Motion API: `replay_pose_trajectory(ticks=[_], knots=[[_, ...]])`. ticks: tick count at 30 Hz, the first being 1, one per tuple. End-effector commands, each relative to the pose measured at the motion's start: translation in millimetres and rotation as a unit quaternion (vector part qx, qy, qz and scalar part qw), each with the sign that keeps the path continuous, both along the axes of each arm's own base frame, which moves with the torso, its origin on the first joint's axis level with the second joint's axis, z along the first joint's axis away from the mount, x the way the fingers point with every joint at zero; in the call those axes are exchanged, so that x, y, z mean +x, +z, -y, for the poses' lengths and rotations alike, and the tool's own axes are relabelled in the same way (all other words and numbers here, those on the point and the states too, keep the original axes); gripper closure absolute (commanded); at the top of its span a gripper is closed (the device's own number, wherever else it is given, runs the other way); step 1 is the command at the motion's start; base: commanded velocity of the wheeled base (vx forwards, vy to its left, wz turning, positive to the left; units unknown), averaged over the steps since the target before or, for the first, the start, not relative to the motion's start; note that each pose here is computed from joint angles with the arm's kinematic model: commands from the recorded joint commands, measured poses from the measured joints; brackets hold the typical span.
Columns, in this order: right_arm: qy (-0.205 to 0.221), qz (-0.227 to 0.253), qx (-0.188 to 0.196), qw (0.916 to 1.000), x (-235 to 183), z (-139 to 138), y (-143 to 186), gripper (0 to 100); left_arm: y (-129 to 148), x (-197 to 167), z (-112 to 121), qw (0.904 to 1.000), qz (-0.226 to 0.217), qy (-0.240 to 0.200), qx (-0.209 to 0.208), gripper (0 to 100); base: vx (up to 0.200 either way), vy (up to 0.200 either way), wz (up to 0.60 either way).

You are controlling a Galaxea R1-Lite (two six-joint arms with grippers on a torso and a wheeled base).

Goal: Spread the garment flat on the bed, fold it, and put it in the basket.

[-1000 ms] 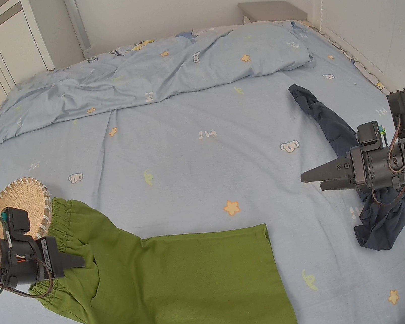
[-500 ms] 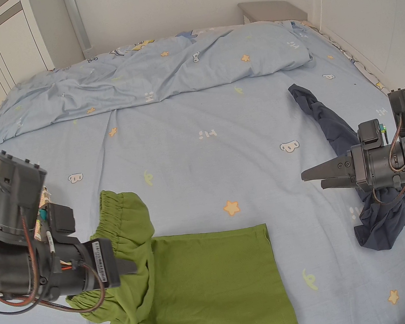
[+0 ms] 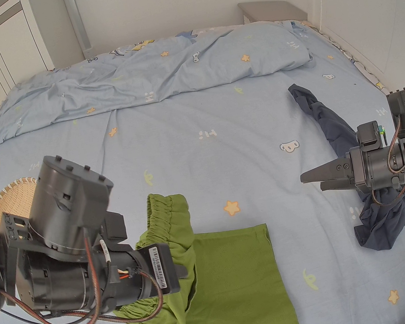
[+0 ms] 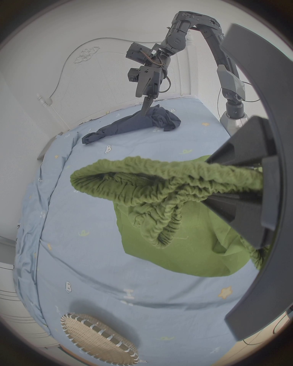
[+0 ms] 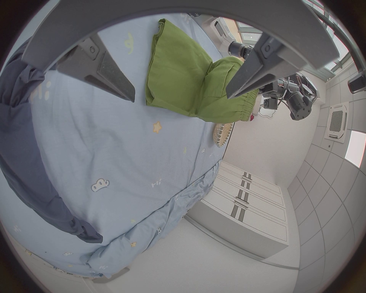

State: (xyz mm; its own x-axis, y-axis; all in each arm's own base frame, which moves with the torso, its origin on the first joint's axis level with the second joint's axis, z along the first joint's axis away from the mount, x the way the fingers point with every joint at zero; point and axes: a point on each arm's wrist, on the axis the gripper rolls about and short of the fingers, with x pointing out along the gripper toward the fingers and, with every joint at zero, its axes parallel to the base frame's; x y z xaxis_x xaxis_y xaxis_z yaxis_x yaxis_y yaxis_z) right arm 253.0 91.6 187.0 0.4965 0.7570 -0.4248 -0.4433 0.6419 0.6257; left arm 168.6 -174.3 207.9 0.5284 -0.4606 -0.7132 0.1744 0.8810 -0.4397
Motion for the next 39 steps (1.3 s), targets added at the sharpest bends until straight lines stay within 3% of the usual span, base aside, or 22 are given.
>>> replay_pose_trajectory(ticks=[1,12,23,24,33,39], knots=[[0.003,-0.002,-0.001,1.0000,0,-2,-1,0,-8,0,13,0.9999,-0.008,-0.010,-0.001,100,0.000,0.000,0.00],[-0.002,-0.013,-0.012,0.9998,4,-6,-9,0,-28,-2,40,0.9994,-0.018,-0.030,-0.006,100,0.000,0.000,0.00],[0.001,-0.017,-0.013,0.9998,5,-8,-12,0,-43,-6,56,0.9981,0.001,-0.054,-0.030,100,0.000,0.000,0.00],[0.001,-0.017,-0.013,0.9998,5,-8,-12,0,-44,-6,58,0.9979,0.002,-0.056,-0.032,0,0.000,0.000,0.00],[0.001,-0.020,-0.014,0.9997,6,-8,-13,0,-62,2,73,0.9976,0.001,-0.059,-0.036,0,0.000,0.000,0.00],[0.000,-0.018,-0.014,0.9998,6,-8,-13,0,-72,4,74,0.9933,0.019,-0.056,-0.100,0,0.000,0.000,0.00]])
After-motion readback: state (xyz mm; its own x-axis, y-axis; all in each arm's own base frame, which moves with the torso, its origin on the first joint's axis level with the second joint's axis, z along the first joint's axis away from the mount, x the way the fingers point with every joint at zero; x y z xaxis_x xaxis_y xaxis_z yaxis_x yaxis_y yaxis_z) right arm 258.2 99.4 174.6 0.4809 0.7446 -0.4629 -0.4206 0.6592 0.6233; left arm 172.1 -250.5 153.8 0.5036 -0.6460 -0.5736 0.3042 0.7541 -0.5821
